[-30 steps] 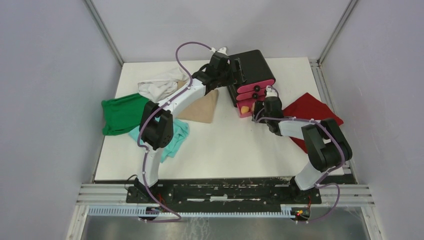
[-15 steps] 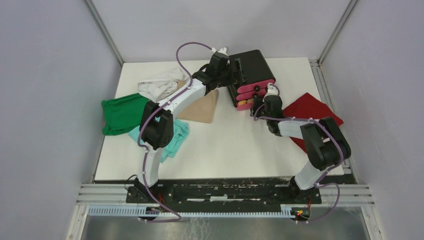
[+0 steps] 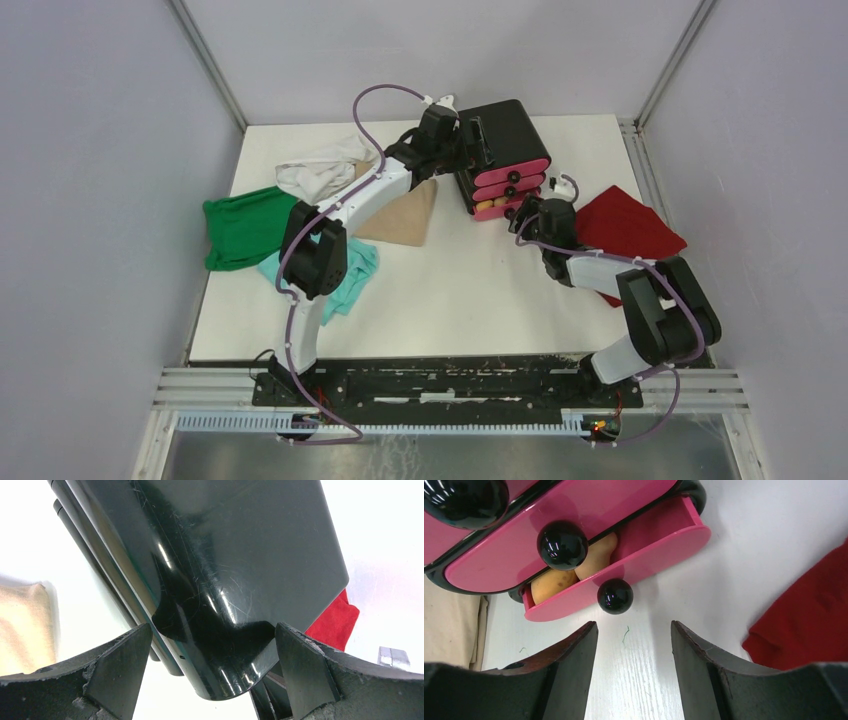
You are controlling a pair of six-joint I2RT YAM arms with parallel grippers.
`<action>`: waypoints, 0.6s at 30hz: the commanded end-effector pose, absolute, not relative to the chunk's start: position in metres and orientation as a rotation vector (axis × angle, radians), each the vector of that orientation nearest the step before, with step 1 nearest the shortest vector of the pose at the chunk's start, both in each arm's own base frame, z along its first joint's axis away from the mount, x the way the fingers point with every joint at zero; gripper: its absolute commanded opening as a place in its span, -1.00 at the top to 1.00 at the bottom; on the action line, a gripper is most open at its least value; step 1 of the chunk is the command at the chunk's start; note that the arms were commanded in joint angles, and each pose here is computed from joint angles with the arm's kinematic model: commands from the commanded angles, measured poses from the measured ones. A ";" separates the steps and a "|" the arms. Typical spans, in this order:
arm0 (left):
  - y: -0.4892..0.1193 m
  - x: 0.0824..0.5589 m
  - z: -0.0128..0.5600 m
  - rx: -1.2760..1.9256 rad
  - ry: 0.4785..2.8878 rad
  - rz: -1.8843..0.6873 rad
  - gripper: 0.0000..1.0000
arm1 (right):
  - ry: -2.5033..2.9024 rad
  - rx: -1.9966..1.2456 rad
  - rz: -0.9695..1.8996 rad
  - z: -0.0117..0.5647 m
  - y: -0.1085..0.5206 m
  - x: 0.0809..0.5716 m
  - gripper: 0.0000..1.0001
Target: Organize the makeup
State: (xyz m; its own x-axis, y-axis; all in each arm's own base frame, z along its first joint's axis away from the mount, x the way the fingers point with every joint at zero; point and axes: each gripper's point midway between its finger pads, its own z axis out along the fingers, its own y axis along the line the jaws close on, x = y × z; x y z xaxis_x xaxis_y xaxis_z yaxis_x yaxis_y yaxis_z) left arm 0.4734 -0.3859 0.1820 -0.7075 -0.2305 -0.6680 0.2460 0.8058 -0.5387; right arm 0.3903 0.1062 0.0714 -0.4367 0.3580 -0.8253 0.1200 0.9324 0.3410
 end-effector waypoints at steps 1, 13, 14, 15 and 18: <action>-0.379 0.453 0.130 0.078 2.383 -0.718 -0.99 | 1.964 0.288 0.382 0.075 0.122 0.403 -0.23; -0.377 0.450 0.131 0.093 2.391 -0.717 -0.99 | 1.991 0.141 0.406 0.055 0.144 0.434 0.19; -0.377 0.449 0.132 0.094 2.392 -0.716 -0.99 | 1.988 0.152 0.405 0.055 0.143 0.436 0.19; -0.377 0.449 0.132 0.094 2.391 -0.716 -0.99 | 1.991 0.159 0.404 0.056 0.143 0.439 0.18; -0.377 0.448 0.131 0.099 2.397 -0.714 -0.99 | 1.969 0.156 0.398 0.063 0.143 0.444 0.17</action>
State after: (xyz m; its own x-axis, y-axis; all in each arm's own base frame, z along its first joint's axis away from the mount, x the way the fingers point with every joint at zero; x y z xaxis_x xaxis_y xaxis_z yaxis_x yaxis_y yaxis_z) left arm 0.4727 -0.3865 0.1813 -0.7135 -0.2263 -0.6632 0.2516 0.8006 -0.5438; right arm 0.4180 0.1377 0.0284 -0.5217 0.2662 -0.8106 -0.0260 0.9447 0.3270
